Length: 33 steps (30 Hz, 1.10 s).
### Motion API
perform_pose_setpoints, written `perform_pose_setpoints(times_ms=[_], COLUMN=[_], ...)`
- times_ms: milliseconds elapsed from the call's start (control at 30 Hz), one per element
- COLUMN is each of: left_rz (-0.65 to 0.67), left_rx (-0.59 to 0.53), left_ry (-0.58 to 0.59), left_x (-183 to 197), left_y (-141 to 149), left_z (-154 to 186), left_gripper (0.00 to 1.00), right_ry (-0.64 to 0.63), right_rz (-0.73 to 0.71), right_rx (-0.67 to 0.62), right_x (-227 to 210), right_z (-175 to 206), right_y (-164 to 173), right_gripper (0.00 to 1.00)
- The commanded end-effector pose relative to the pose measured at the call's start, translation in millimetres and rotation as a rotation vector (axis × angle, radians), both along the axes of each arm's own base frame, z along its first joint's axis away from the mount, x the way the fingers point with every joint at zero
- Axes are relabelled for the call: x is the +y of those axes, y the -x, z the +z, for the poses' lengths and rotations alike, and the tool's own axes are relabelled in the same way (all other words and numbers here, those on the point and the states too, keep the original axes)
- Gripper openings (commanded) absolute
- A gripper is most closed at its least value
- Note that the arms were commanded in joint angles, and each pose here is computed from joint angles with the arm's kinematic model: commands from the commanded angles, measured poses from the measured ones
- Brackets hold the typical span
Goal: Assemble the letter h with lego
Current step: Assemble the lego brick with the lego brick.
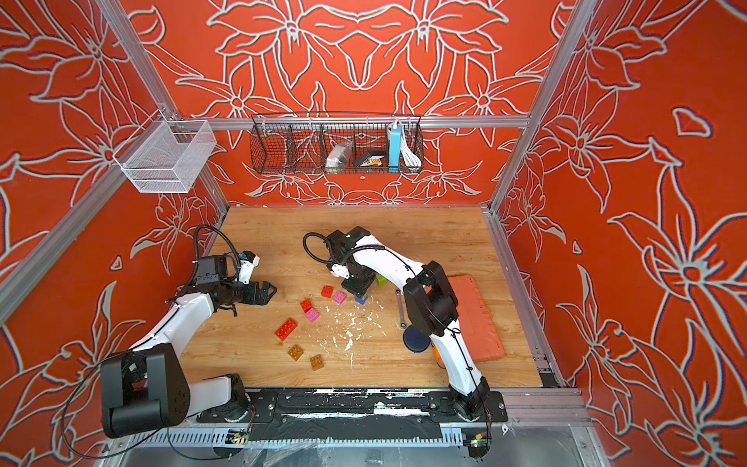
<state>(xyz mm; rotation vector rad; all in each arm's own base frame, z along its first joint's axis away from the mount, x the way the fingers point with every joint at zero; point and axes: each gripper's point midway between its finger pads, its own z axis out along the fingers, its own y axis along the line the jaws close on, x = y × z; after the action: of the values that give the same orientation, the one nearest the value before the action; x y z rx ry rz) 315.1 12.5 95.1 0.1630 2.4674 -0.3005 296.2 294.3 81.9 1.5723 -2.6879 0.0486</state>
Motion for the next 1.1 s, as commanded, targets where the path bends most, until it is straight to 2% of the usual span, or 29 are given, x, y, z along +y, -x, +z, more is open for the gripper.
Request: perform_pose_setpoints(times_ms=[0, 500, 1067], left_rz=[-0.011, -0.010, -0.012], left_rx=[-0.001, 0.005, 0.008], left_ry=[0.000, 0.001, 0.003], left_x=[0, 1, 1], left_y=[0, 0, -1], left_z=[2, 1, 0], left_gripper=[1.00, 0.99, 1.00], right_ry=[0.009, -0.041, 0.014], right_rz=[0.017, 0.023, 0.055], right_rx=[0.021, 0.018, 0.062], right_x=[0, 11, 1], right_z=[-7, 2, -24], right_y=[-2, -7, -1], right_gripper=[0.30, 0.30, 0.29])
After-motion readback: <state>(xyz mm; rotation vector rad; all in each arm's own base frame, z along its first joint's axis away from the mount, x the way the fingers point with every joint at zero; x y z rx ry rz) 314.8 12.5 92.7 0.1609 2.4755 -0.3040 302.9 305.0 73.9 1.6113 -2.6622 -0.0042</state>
